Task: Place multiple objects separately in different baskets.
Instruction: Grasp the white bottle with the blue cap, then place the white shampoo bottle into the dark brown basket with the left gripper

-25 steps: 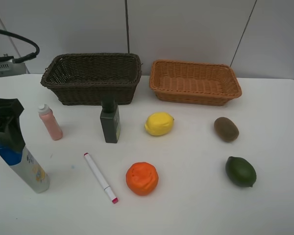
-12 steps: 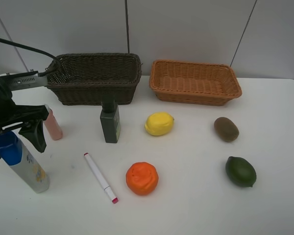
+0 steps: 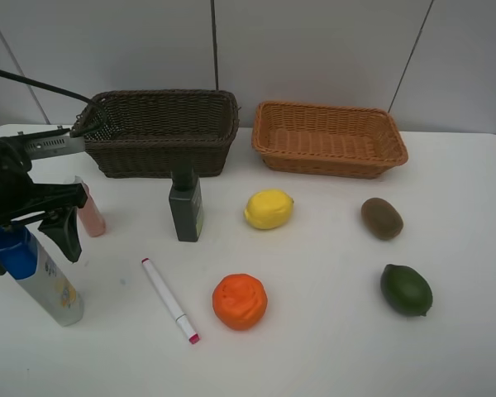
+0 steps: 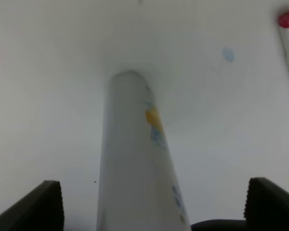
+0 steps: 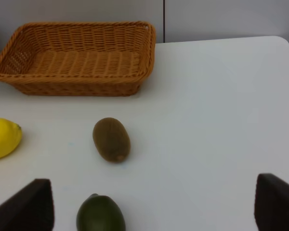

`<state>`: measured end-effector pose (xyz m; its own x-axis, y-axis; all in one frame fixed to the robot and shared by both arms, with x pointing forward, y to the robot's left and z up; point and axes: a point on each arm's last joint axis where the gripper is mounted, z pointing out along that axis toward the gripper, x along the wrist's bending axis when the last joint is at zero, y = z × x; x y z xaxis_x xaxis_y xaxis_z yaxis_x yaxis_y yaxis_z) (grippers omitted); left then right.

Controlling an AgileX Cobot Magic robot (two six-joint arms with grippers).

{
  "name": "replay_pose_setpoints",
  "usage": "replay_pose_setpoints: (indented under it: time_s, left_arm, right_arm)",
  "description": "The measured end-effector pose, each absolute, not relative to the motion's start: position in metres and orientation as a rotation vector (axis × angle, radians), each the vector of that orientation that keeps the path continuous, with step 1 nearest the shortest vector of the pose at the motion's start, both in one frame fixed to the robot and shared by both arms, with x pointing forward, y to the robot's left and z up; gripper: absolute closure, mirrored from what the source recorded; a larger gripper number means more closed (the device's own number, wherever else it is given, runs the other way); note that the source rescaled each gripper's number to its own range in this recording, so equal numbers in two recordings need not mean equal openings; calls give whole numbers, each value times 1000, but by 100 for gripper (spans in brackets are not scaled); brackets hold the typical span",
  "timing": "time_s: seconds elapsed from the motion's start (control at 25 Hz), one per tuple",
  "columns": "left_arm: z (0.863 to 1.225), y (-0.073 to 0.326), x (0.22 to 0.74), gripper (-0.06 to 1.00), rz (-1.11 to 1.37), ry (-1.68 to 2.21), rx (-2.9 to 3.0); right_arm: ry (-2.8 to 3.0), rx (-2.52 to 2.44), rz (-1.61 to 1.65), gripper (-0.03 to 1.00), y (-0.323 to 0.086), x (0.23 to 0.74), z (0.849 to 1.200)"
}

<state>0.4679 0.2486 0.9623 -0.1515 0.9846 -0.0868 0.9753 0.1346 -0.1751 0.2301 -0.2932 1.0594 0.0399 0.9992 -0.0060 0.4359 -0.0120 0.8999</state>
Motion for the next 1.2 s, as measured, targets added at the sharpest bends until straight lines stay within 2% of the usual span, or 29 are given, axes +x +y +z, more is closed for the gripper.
replay_pose_setpoints:
  time_s: [0.04, 0.12, 0.2, 0.24, 0.56, 0.76, 0.96, 1.08, 1.2]
  left_arm:
    - [962, 249, 468, 2, 295, -2328, -2013]
    - [962, 249, 467, 20, 304, -2320, -2008]
    - [963, 249, 466, 52, 310, -2307, -2002]
    - [963, 249, 466, 63, 309, -2304, -2005]
    - [969, 249, 465, 62, 334, -2250, -2058]
    - [1024, 239, 479, 62, 366, -2286, -2214]
    - [1086, 229, 524, 62, 188, -2390, -2422]
    - [1098, 225, 550, 62, 132, -2407, -2474]
    - [1107, 218, 608, 62, 12, -2426, -2543]
  right_arm:
    - [1499, 1554, 933, 1, -293, 230, 1059]
    - [1499, 1554, 933, 1, -293, 230, 1059]
    - [1499, 1554, 933, 1, -293, 230, 1059]
    - [1499, 1554, 933, 1, -293, 230, 1059]
    - [1499, 1554, 932, 1, -293, 230, 1059]
    - [1499, 1554, 932, 1, -293, 230, 1059]
    - [1499, 1554, 932, 1, -293, 230, 1059]
    - [1499, 1554, 932, 1, -293, 230, 1059]
    - [1499, 1554, 932, 1, -293, 230, 1059]
